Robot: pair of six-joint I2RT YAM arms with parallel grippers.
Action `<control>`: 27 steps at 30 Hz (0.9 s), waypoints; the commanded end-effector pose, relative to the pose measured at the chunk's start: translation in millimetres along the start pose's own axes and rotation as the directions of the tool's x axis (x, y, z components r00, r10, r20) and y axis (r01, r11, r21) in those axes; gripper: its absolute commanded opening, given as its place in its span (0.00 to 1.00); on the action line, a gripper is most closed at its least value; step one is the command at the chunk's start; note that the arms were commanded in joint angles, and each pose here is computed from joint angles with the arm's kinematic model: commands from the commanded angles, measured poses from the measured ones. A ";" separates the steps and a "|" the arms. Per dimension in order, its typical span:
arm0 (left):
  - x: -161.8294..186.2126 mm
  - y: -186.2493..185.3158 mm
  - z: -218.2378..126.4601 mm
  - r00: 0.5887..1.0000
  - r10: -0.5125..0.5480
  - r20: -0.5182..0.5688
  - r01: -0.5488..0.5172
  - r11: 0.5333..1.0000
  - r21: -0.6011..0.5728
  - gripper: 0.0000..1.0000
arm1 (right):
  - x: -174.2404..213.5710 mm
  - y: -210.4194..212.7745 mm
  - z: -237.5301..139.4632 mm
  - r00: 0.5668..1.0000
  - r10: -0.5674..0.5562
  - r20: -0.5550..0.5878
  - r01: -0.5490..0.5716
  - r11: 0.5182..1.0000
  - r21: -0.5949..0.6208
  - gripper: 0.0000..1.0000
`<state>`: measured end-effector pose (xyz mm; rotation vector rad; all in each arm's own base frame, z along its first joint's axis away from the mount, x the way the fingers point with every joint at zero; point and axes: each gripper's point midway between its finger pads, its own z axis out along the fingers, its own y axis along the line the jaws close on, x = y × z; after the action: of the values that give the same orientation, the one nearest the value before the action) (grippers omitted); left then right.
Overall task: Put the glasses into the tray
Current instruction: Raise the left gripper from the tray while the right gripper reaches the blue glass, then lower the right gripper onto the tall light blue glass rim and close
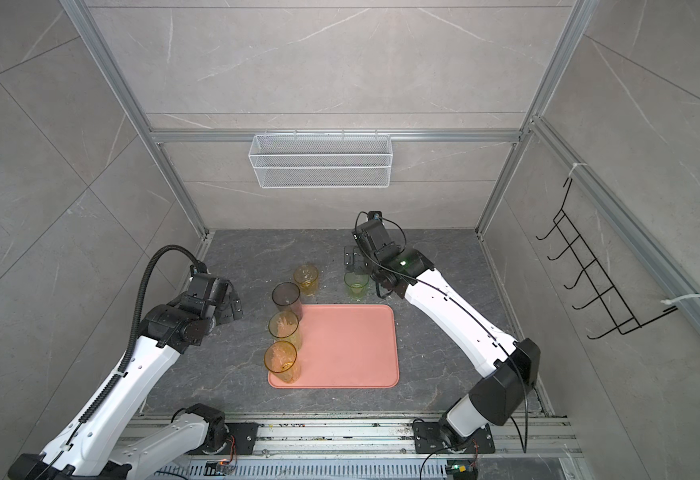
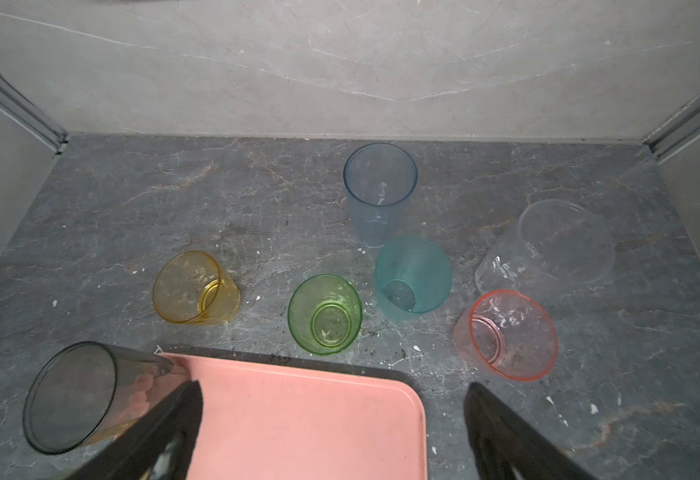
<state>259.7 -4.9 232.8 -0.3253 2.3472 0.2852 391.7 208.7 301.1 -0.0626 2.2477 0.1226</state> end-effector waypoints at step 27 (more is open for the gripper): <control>27.4 -29.1 10.8 0.989 0.136 -0.053 -0.123 0.973 0.194 1.00 | -36.8 -51.8 172.3 0.976 0.194 -0.098 -0.181 0.975 0.125 0.98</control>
<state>253.9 -33.3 201.0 -0.0987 2.4473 0.1180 546.6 171.8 222.0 0.1865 2.3514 0.0723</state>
